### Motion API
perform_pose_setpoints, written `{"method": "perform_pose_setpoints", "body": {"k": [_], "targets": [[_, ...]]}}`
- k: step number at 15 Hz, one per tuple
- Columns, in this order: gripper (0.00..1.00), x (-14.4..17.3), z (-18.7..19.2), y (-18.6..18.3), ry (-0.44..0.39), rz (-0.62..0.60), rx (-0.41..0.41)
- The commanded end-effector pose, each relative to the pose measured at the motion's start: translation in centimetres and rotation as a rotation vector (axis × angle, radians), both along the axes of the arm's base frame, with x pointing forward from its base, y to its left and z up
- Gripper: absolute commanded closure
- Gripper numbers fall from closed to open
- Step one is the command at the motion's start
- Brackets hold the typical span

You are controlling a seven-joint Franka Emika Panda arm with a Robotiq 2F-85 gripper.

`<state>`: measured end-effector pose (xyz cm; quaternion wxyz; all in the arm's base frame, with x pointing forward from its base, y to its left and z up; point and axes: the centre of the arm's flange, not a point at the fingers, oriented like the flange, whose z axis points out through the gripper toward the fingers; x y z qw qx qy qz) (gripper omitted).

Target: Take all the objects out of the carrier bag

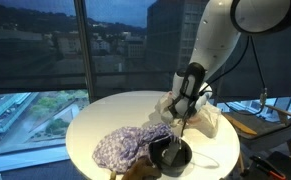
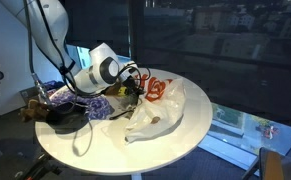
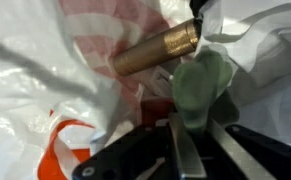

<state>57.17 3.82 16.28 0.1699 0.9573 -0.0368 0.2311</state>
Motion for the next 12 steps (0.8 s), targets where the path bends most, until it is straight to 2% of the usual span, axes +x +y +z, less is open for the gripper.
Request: {"method": "perform_pose_setpoints", "body": {"k": [1, 3, 8, 10, 12], "targets": [[0.88, -1.4, 3.0, 1.0, 0.063, -0.027, 0.003], [0.89, -2.2, 3.9, 1.7, 0.144, -0.032, 0.027], [0.91, -4.3, 7.3, 3.4, 0.276, -0.03, 0.029], [0.91, -5.7, 8.5, 4.2, 0.372, -0.018, -0.002], [0.91, -7.6, 9.3, 5.4, 0.489, 0.068, 0.008]]}}
